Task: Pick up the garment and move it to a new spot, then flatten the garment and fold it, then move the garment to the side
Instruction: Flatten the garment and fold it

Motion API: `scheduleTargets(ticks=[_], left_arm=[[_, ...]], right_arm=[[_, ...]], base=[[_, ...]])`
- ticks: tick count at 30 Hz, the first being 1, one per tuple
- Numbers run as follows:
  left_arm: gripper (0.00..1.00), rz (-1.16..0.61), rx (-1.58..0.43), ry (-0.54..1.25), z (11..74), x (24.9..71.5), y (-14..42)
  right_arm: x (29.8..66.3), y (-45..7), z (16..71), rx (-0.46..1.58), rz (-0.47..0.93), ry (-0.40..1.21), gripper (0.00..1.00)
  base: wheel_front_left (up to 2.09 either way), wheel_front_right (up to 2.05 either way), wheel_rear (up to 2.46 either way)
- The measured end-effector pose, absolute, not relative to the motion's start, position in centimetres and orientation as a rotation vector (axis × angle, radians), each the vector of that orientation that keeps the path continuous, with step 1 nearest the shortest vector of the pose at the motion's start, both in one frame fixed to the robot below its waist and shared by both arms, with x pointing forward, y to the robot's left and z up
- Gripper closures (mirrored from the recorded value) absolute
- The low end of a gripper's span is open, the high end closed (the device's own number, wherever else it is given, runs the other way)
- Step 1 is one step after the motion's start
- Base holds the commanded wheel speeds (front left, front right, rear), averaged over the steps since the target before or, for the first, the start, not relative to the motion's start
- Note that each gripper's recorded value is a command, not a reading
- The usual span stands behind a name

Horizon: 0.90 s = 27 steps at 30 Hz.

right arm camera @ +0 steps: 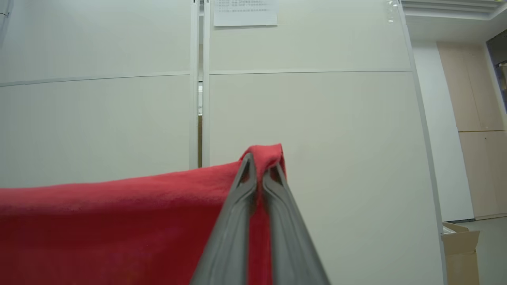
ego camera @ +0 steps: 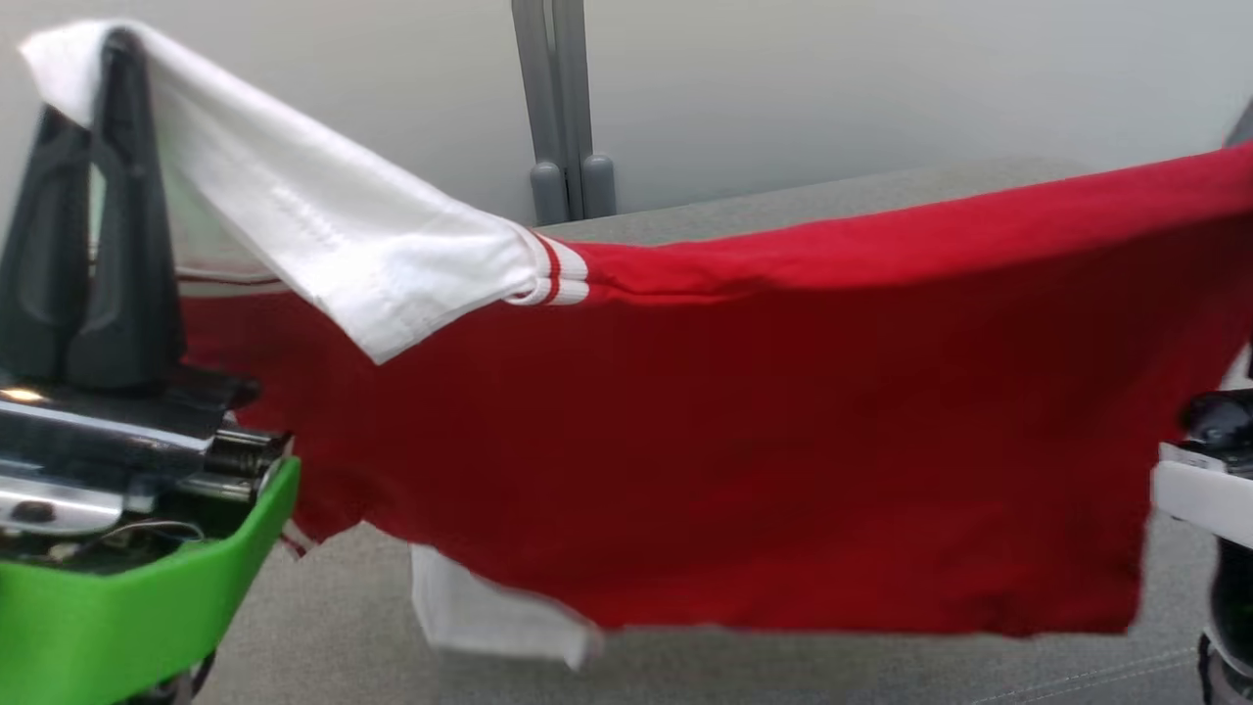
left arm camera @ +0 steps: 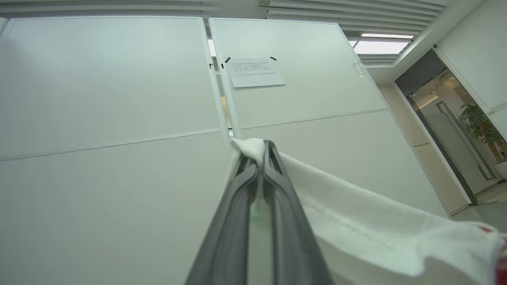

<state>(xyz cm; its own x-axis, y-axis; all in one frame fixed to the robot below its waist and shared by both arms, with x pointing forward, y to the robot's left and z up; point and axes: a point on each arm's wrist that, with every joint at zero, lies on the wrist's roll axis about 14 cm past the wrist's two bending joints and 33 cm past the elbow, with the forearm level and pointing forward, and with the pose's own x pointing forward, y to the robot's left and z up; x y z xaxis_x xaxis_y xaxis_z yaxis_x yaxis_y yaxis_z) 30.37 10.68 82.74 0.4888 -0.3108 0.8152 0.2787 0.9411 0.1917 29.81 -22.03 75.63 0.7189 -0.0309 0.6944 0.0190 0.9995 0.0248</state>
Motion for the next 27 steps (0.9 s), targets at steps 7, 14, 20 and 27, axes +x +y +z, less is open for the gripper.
scheduleTargets(ticks=[7,14,20,27], left_arm=[[1.0,-0.391,0.096,-0.991,84.1,31.0,10.1],[1.0,-0.416,0.033,-0.808,81.1,39.2,10.0],[1.0,-0.383,0.004,-0.757,82.5,48.9,10.4],[1.0,-0.258,-0.02,-0.803,85.3,58.2,11.7]], right_arm=[[28.7,-21.9,77.3,-0.037,-0.045,-0.798,1.0],[36.5,-19.6,73.1,0.038,0.055,-0.614,1.0],[47.6,-18.6,72.6,0.024,0.112,-0.522,1.0],[59.2,-18.4,75.6,-0.064,0.066,-0.535,1.0]], base=[[0.0,0.0,0.0],[0.0,0.0,0.0],[0.0,0.0,0.0],[0.0,0.0,0.0]])
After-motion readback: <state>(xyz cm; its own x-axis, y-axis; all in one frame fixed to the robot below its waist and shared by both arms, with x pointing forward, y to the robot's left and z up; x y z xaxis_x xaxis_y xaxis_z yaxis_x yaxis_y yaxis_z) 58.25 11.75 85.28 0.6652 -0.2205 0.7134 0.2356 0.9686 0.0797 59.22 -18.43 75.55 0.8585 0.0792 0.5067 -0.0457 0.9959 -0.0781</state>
